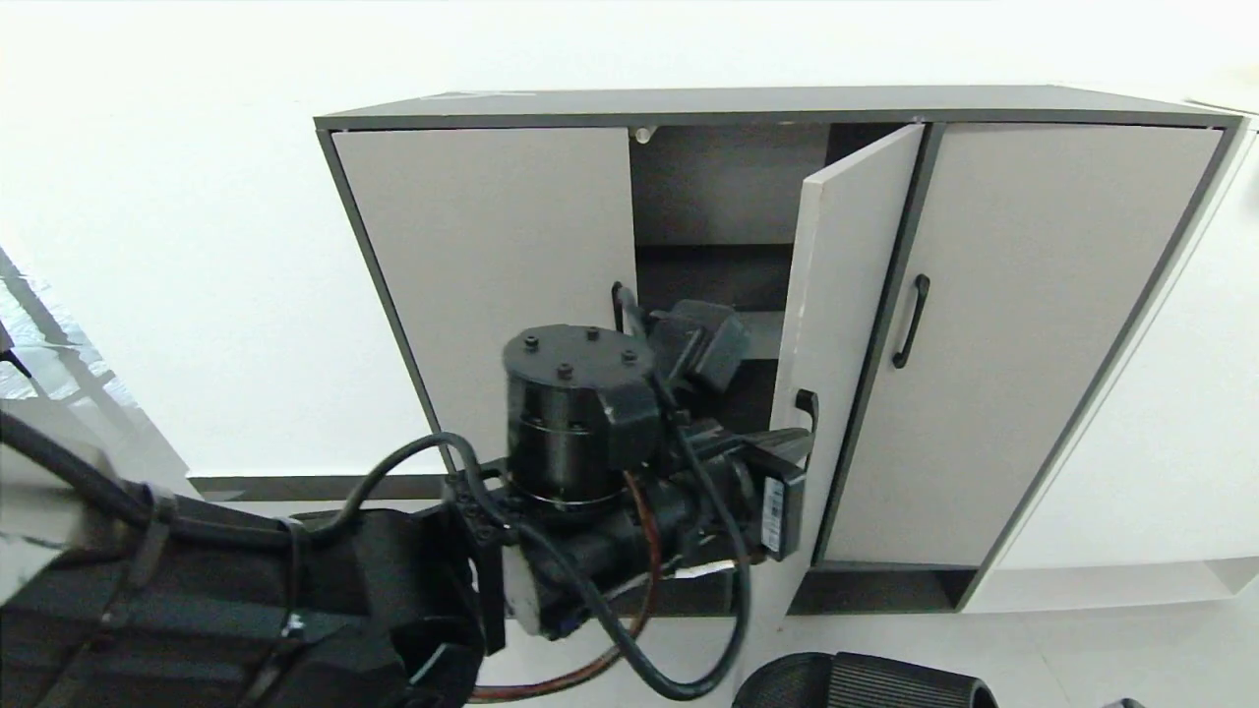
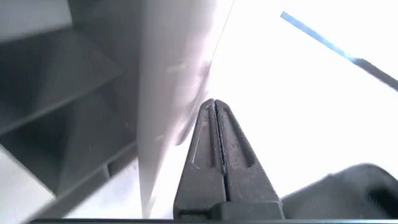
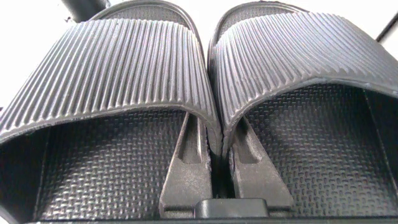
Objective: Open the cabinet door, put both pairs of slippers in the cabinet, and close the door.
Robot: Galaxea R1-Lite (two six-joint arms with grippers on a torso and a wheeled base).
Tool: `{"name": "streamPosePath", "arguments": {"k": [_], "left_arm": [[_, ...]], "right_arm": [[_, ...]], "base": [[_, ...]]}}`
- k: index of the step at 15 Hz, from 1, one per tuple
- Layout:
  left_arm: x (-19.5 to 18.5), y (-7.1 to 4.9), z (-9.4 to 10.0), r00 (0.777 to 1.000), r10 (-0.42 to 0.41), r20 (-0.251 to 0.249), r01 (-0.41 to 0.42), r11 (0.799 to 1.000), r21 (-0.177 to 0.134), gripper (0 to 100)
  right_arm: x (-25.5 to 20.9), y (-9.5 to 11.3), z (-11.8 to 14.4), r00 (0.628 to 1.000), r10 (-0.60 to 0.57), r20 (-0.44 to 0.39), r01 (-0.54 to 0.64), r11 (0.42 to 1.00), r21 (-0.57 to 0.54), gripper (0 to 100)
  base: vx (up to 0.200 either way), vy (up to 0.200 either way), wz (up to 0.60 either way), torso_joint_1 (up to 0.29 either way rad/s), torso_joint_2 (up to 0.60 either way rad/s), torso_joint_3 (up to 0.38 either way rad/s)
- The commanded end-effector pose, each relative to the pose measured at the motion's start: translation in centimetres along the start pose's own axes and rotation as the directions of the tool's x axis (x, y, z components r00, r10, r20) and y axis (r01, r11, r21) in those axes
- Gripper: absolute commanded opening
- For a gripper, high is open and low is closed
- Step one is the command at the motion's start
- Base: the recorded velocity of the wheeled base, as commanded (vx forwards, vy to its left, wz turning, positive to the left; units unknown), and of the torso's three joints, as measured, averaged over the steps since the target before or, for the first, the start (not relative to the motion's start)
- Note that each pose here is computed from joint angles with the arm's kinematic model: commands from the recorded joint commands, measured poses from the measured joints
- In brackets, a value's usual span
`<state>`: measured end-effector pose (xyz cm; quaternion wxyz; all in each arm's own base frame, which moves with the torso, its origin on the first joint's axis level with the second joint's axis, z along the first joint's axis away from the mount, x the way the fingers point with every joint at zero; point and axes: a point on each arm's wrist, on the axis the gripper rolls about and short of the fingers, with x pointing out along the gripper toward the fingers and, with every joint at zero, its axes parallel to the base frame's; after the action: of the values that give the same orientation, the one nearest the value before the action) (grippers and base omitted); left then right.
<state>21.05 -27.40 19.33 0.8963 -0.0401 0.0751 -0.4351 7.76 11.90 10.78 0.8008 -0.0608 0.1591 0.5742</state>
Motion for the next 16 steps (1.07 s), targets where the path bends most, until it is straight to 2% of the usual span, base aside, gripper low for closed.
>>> {"name": "streamPosePath", "arguments": {"k": [1,2,3,4,5,6,8,9,11,12,13,14,16], "left_arm": [[3.3,-1.9,-0.9,0.998,0.029,0.049,-0.029,0.999,0.013,0],[3.1,-1.6,-0.3,0.994,0.060,0.087,-0.061,0.998,0.007,0],[1.6,-0.8,1.2,0.986,0.093,0.139,-0.094,0.996,-0.003,0],[-0.6,0.0,2.6,0.979,0.115,0.167,-0.119,0.993,0.010,0],[-2.8,1.3,3.9,0.973,0.149,0.179,-0.160,0.986,0.048,0],[-3.5,2.6,4.1,0.973,0.177,0.149,-0.188,0.980,0.062,0],[-2.2,6.1,3.8,0.957,0.275,0.096,-0.280,0.959,0.049,0],[-1.2,6.9,3.5,0.952,0.293,0.092,-0.298,0.954,0.041,0],[3.1,10.3,1.9,0.934,0.345,0.093,-0.348,0.937,0.012,0],[4.6,11.1,0.8,0.932,0.351,0.094,-0.354,0.935,0.011,0],[5.3,11.4,0.1,0.934,0.344,0.091,-0.347,0.938,0.012,0],[5.5,11.5,-0.4,0.951,0.301,0.079,-0.302,0.953,0.012,0],[5.6,11.4,-0.3,0.953,0.293,0.081,-0.292,0.956,-0.020,0]], "right_arm": [[0.1,-0.1,-0.1,1.000,-0.006,-0.007,0.006,1.000,0.004,0],[0.0,-0.2,-0.1,1.000,-0.011,-0.008,0.011,1.000,0.005,0],[0.0,-0.2,-0.1,1.000,-0.014,-0.008,0.014,1.000,0.006,0],[0.0,-0.2,-0.1,1.000,-0.015,-0.008,0.015,1.000,0.007,0],[0.0,-0.2,-0.1,1.000,-0.015,-0.008,0.015,1.000,0.007,0],[0.0,-0.2,-0.1,1.000,-0.015,-0.007,0.015,1.000,0.006,0],[0.0,-0.2,-0.1,1.000,-0.015,-0.005,0.015,1.000,0.004,0],[0.0,-0.2,-0.1,1.000,-0.015,-0.004,0.015,1.000,0.004,0],[-0.1,-0.2,0.0,1.000,-0.015,0.002,0.015,1.000,0.002,0],[-0.1,-0.2,0.1,1.000,-0.018,0.007,0.018,1.000,0.003,0],[0.0,-0.4,0.4,1.000,-0.024,0.018,0.024,1.000,0.003,0],[0.5,-0.9,1.3,0.998,-0.044,0.041,0.042,0.999,0.032,0],[1.4,-1.2,2.0,0.997,-0.045,0.056,0.043,0.998,0.047,0]], "base": [[-0.200,0.000,0.00,0.002,-0.01,0.002],[-0.200,0.000,0.00,-0.002,0.00,-0.002],[0.000,0.000,0.00,0.000,0.00,0.000],[0.000,0.000,0.00,0.000,0.00,0.000],[0.000,0.000,0.00,0.000,0.00,0.000],[0.000,0.000,0.00,0.000,0.00,0.000],[0.000,0.000,0.00,0.000,0.00,0.000],[0.000,0.000,0.00,0.000,0.00,0.000],[0.000,0.000,0.00,0.000,0.00,0.000],[0.000,0.000,0.00,0.000,0.00,0.000],[0.000,0.000,0.00,0.000,0.00,0.000],[0.000,0.000,0.00,0.000,0.00,0.000],[0.000,0.000,0.00,0.000,0.00,0.000]]}}
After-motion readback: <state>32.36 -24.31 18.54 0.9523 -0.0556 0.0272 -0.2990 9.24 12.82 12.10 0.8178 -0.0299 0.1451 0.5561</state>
